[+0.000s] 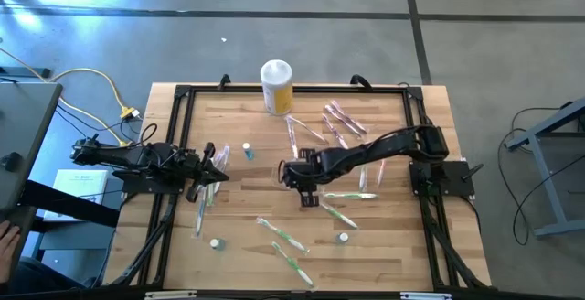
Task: Pick & Place toothbrushing station
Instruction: Put the mouthwash bottle into the transparent organizer
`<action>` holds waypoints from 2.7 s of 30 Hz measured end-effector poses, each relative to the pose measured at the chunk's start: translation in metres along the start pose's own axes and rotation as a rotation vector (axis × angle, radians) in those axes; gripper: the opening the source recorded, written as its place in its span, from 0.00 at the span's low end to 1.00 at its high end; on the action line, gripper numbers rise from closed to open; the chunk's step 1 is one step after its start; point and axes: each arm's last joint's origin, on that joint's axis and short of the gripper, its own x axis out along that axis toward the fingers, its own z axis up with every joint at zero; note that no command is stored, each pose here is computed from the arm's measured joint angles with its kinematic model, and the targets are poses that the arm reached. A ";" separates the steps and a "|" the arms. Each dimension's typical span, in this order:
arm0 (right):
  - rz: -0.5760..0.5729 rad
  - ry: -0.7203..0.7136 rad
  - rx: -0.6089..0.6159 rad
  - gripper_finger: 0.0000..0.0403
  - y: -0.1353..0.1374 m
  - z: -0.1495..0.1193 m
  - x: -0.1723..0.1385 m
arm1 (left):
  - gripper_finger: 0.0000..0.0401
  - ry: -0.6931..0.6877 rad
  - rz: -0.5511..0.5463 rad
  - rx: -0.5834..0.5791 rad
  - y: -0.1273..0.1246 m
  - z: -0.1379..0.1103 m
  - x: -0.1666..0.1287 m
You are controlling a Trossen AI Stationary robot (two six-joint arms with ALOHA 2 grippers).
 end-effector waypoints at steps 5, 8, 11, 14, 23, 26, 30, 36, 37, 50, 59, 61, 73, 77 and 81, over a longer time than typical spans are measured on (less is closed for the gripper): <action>0.004 0.000 0.005 0.20 -0.002 0.000 0.001 | 0.01 0.000 0.000 0.000 0.000 0.000 0.000; 0.008 0.000 0.005 0.20 -0.001 0.000 0.001 | 0.01 0.000 0.000 0.000 0.000 0.000 0.000; 0.022 -0.007 0.014 0.21 -0.001 0.001 0.001 | 0.01 0.000 0.000 0.000 0.000 0.000 0.000; 0.023 -0.007 0.014 0.20 -0.001 0.001 0.001 | 0.01 0.000 0.000 0.000 0.000 0.000 0.000; 0.024 -0.012 0.012 0.21 -0.001 0.001 0.002 | 0.01 0.000 0.000 0.000 0.000 0.000 0.000; 0.024 -0.012 0.011 0.21 -0.001 0.001 0.002 | 0.01 0.000 0.001 0.000 0.000 0.000 0.000; 0.024 -0.013 0.011 0.22 -0.001 0.001 0.002 | 0.01 0.000 0.001 0.000 0.000 0.000 0.000; 0.042 -0.013 0.005 0.23 0.000 0.001 0.002 | 0.01 0.000 0.001 0.000 0.000 0.000 0.000; 0.052 -0.012 0.005 0.23 0.000 0.001 0.002 | 0.01 0.000 0.001 0.000 0.000 0.000 0.000; 0.028 0.002 0.007 0.25 -0.003 -0.001 0.005 | 0.01 0.001 0.002 0.000 0.000 0.000 0.000; 0.028 0.003 0.014 0.26 -0.006 0.000 0.005 | 0.01 0.001 0.002 0.000 0.000 0.000 0.000; 0.028 0.003 0.014 0.26 -0.006 0.000 0.005 | 0.01 0.000 0.002 0.000 0.000 0.000 0.000; 0.027 0.000 0.015 0.27 -0.006 0.000 0.005 | 0.01 0.001 0.001 0.000 0.000 0.000 0.000; 0.027 -0.003 0.015 0.27 -0.006 0.000 0.004 | 0.01 0.000 0.001 0.000 0.000 0.000 0.000; 0.026 -0.003 0.015 0.27 -0.006 0.000 0.004 | 0.01 0.000 0.001 0.000 0.000 0.000 0.000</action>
